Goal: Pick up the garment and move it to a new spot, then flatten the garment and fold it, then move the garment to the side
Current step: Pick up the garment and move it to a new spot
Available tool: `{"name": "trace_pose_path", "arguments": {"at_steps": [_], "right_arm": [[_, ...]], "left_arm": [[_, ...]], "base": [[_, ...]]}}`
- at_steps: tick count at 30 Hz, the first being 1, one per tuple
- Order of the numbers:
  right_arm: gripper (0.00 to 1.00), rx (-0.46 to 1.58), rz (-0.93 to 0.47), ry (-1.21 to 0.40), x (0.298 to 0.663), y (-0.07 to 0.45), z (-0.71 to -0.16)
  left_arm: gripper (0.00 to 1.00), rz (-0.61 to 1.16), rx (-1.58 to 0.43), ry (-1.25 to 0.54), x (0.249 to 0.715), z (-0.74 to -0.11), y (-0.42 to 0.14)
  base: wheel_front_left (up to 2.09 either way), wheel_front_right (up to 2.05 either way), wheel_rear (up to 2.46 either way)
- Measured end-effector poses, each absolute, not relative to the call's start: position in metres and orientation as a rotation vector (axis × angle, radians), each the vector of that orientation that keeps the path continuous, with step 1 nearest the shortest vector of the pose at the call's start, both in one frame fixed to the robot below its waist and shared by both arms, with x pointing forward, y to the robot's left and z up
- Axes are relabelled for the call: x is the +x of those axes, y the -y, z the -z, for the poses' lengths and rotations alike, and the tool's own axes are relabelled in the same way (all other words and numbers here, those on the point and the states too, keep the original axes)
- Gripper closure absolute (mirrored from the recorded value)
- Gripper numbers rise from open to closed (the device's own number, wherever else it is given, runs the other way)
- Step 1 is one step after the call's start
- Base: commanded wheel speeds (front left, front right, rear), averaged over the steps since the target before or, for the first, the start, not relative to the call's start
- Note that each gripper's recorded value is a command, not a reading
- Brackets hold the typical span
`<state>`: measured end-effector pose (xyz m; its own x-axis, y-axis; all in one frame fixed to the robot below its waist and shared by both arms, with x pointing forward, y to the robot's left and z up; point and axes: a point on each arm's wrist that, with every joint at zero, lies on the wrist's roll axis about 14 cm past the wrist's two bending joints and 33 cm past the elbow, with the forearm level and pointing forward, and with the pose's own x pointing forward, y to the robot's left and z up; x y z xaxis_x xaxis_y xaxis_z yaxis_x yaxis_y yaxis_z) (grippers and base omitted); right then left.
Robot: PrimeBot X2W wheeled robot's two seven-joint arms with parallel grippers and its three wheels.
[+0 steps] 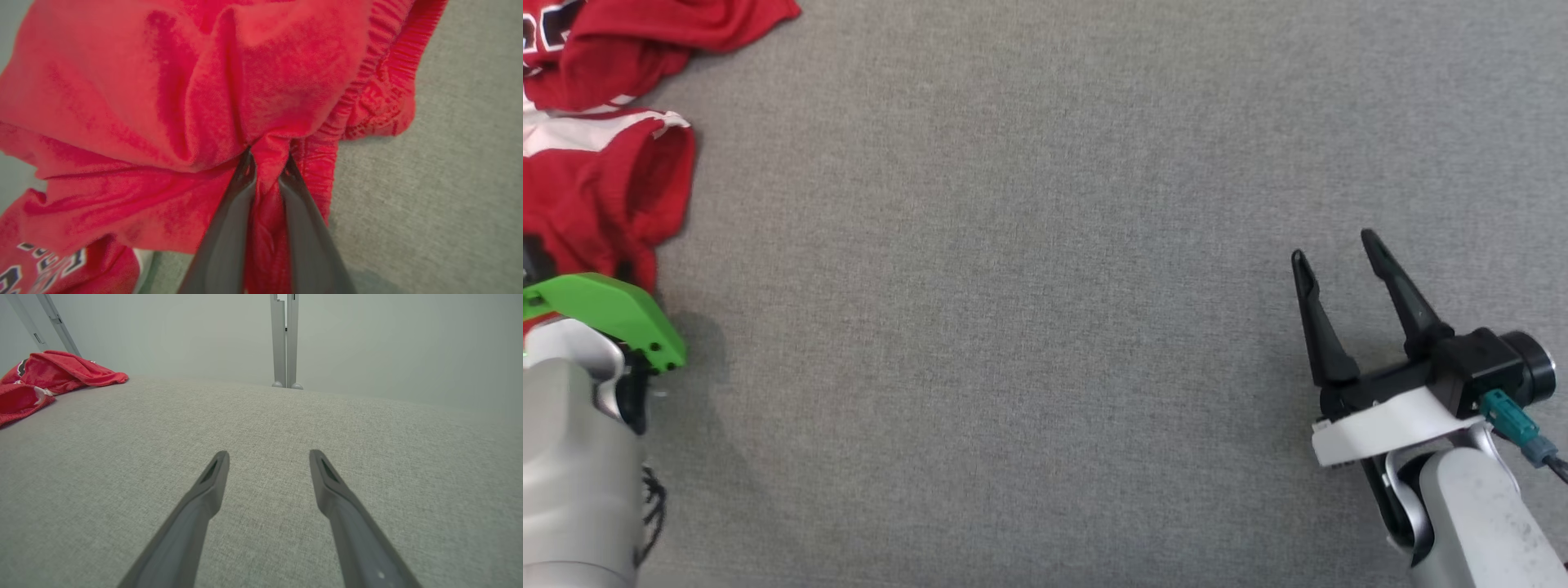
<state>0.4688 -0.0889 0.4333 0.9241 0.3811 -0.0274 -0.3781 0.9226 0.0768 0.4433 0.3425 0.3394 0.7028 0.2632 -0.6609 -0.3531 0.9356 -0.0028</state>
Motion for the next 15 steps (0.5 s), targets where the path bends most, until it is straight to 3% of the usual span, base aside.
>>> {"name": "trace_pose_path", "arguments": {"at_steps": [9, 15], "right_arm": [[0.0, 0.108, -0.325, -0.038, 0.433, 0.1, -0.453], [0.0, 0.121, -0.277, 0.037, 0.422, 0.111, -0.484]], "left_arm": [[1.0, 0.043, -0.17, -0.428, 0.484, -0.423, -0.211], [1.0, 0.435, -0.204, -0.258, 0.458, -0.516, -0.088]], "base": [[0.0, 0.0, 0.0], [0.0, 0.0, 0.0]]}}
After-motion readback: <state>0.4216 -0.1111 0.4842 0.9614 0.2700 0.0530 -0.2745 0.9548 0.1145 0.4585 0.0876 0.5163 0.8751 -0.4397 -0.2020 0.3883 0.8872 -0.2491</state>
